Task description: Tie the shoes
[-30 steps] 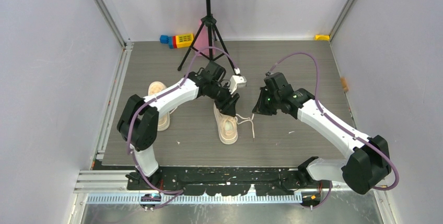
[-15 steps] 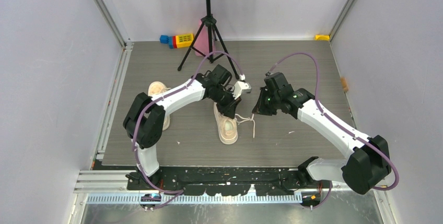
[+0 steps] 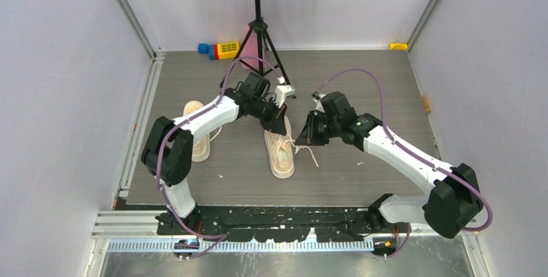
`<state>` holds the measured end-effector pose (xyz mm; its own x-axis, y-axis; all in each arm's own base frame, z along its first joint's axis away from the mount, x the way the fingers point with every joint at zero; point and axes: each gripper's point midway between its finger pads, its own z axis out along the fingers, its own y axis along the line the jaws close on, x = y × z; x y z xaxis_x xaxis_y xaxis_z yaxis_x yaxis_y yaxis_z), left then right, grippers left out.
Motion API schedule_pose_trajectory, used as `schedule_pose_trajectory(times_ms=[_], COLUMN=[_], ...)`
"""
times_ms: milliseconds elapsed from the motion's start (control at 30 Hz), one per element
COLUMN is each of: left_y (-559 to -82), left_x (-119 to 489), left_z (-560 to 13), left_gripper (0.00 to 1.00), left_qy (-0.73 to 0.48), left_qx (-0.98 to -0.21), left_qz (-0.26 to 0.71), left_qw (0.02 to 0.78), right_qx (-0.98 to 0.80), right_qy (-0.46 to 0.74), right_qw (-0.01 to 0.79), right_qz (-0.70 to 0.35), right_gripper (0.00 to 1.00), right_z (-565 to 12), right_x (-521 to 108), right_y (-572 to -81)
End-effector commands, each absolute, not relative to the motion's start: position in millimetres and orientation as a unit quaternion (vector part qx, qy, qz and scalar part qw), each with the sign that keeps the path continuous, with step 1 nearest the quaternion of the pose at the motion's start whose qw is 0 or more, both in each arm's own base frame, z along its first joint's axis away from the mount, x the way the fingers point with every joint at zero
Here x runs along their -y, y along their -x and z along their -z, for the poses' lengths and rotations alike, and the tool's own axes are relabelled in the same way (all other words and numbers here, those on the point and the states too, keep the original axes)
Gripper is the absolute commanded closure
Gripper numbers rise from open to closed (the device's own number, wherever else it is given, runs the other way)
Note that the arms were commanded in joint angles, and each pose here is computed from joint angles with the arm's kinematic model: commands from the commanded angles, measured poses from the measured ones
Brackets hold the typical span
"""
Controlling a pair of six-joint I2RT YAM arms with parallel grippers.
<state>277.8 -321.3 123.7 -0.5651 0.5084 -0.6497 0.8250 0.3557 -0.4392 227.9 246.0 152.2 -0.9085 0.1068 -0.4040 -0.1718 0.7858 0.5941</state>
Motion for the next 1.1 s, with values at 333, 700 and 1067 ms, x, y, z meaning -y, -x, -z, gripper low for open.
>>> schedule_pose_trajectory(times_ms=[333, 700, 1067], left_y=[-292.2, -291.3, -299.0], left_x=[322.7, 321.1, 322.6], left_z=[-131.5, -133.4, -129.7], left_gripper=[1.0, 1.0, 1.0], left_qy=[-0.326, -0.332, -0.328], left_qx=[-0.809, -0.806, -0.816], left_qz=[0.448, 0.453, 0.445], left_qw=[0.197, 0.185, 0.166], right_qx=[-0.868, -0.884, -0.857], right_qy=[0.14, 0.19, 0.231], right_qw=[0.219, 0.258, 0.202], right_qz=[-0.423, -0.341, -0.413], right_gripper=[1.0, 1.0, 1.0], right_z=[-185.7, -192.6, -200.2], right_x=[-308.7, -288.6, -307.7], right_y=[-215.4, -229.7, -202.7])
